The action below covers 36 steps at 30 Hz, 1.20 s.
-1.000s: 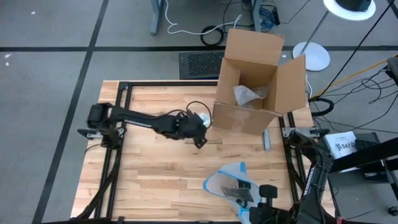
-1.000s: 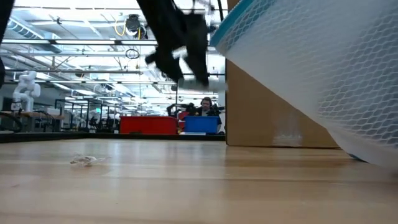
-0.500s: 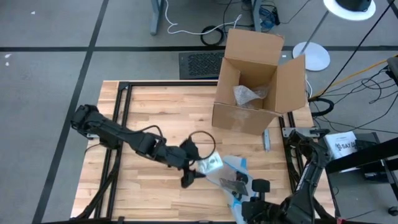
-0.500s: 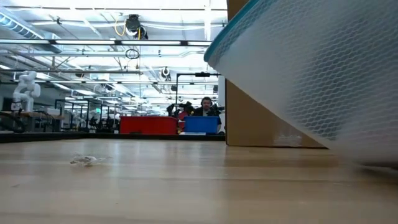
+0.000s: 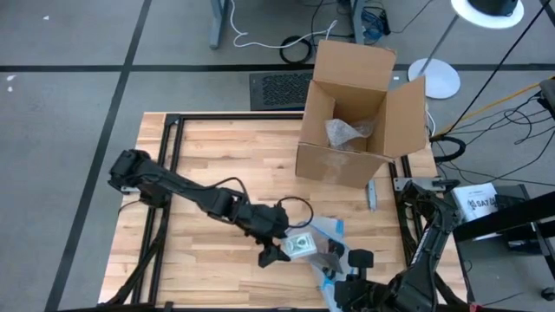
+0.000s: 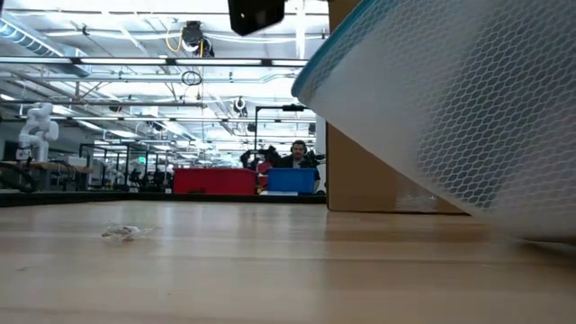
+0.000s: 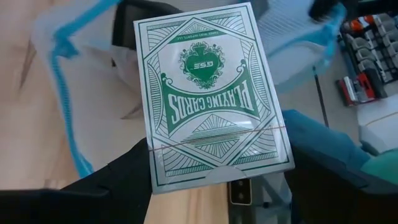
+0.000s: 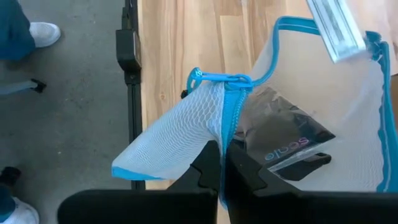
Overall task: Unpack boxes
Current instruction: Put the game card into the transparent zip bag, then close the transparent zip bag
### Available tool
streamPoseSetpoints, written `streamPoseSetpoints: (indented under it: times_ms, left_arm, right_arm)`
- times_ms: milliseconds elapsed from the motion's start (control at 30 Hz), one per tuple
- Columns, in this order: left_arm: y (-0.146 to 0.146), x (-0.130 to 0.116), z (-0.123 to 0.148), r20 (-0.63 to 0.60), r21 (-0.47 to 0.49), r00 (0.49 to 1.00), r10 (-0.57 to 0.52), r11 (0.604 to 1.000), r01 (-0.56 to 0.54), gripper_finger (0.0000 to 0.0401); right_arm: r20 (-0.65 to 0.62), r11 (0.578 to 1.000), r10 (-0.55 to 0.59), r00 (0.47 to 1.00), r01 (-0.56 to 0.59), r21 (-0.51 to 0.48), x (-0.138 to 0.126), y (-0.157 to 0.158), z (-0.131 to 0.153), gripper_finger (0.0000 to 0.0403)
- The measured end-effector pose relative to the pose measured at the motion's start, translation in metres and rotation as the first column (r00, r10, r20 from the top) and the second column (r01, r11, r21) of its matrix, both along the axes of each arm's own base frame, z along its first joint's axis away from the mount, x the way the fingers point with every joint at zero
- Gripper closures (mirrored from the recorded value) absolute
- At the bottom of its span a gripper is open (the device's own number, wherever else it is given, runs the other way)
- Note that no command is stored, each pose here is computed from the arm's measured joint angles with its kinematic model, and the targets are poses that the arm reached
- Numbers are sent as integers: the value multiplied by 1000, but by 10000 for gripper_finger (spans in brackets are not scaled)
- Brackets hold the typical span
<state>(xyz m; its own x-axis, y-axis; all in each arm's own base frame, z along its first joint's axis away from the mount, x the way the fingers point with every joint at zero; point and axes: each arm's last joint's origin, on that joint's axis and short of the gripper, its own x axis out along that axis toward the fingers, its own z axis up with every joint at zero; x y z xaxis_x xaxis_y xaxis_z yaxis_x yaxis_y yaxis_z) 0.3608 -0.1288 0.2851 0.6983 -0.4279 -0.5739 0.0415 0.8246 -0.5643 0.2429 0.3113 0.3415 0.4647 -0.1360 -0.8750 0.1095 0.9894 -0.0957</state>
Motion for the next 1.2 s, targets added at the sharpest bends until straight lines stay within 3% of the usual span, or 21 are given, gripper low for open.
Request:
streamPoseSetpoints:
  times_ms: [533, 667, 1000, 1200]
  left_arm:
    - [29, 27, -21, -36, -158, 995, -96, 983, 89, 79]
    - [29, 30, -21, -7, -164, 995, -99, 982, 97, 72]
    - [37, 34, -14, 33, -166, 996, -86, 982, 90, 6]
    - [39, 32, -17, 9, -123, 996, -90, 988, 90, 14]
  right_arm:
    - [9, 999, 31, 999, -31, -34, 5, -3, 0, 403]
    - [7, 998, 40, 999, -40, -41, 6, -4, 0, 403]
    - [6, 998, 40, 999, -40, -41, 6, -4, 0, 403]
    - [9, 998, 46, 999, -45, -49, 6, -4, 0, 403]
